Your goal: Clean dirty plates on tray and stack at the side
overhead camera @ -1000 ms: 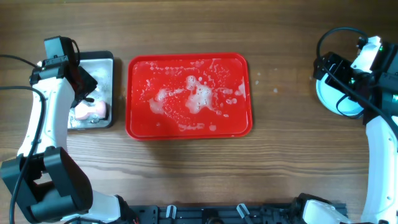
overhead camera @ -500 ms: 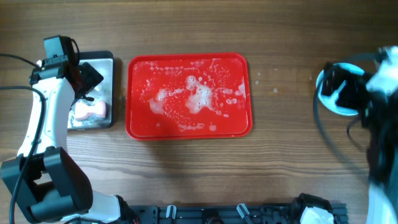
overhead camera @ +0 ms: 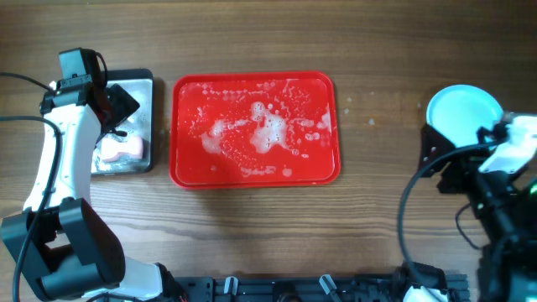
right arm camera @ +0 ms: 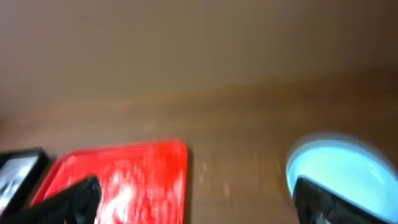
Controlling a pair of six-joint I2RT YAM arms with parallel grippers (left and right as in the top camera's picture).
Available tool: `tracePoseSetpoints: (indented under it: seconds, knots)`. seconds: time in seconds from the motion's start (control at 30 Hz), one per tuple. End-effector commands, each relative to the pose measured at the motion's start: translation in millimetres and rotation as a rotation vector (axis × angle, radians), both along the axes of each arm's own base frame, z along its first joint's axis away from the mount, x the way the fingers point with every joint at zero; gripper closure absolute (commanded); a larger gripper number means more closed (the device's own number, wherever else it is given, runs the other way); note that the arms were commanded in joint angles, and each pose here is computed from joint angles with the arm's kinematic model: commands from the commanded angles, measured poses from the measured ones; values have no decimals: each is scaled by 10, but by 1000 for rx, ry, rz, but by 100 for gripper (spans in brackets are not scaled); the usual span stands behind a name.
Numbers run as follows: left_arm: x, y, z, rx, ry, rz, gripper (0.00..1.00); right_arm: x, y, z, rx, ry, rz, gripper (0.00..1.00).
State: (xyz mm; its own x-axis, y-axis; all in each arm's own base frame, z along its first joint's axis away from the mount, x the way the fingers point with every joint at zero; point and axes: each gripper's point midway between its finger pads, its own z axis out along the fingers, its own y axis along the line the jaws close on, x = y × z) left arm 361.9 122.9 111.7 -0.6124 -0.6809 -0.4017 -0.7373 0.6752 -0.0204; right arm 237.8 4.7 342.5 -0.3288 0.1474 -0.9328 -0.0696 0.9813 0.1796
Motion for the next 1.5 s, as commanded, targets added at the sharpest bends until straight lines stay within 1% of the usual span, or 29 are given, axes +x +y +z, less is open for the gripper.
tracePoseSetpoints:
  seconds: [0.0,0.07,0.17,0.27,0.37,1.03,1.1,1.13,1.17,1.2,1.23,1.3,1.37,1.4,1.47]
  knots:
    - [-15,37,-11,8,4,10,0,0,195,-393,-48,-132,84,0]
    - [-15,37,-11,8,4,10,0,37,275,-668,-54,-214,117,0]
    - [-15,37,-11,8,4,10,0,23,370,-1056,-54,-279,154,0]
    - [-15,37,-11,8,4,10,0,10,322,-1431,8,-277,98,0]
    - [-15,37,-11,8,4,10,0,18,339,-1635,9,-281,105,0]
    - [-12,28,-19,5,5,8,0,18,370,-1649,28,-296,115,0]
    - [35,-149,255,21,-69,-40,0,18,370,-1649,28,-296,115,0]
    - [57,-319,496,32,-136,-85,0,18,370,-1649,28,-296,115,0]
    - [24,-491,872,86,-230,-129,0,18,370,-1650,28,-296,115,0]
    - [-11,-524,1028,116,-269,-135,0,18,370,-1650,28,-296,115,0]
    - [-70,-633,1262,127,-336,-160,0,19,370,-1652,28,-295,115,0]
    - [-306,-792,1733,137,-474,-198,0,19,370,-1652,28,-295,115,0]
    - [-475,-841,2041,130,-599,-208,0,19,370,-1652,28,-295,115,0]
    - [-506,-905,2175,130,-694,-255,0,19,370,-1652,28,-295,115,0]
    - [-528,-1116,2341,186,-896,-451,0,19,370,-1652,28,-295,115,0]
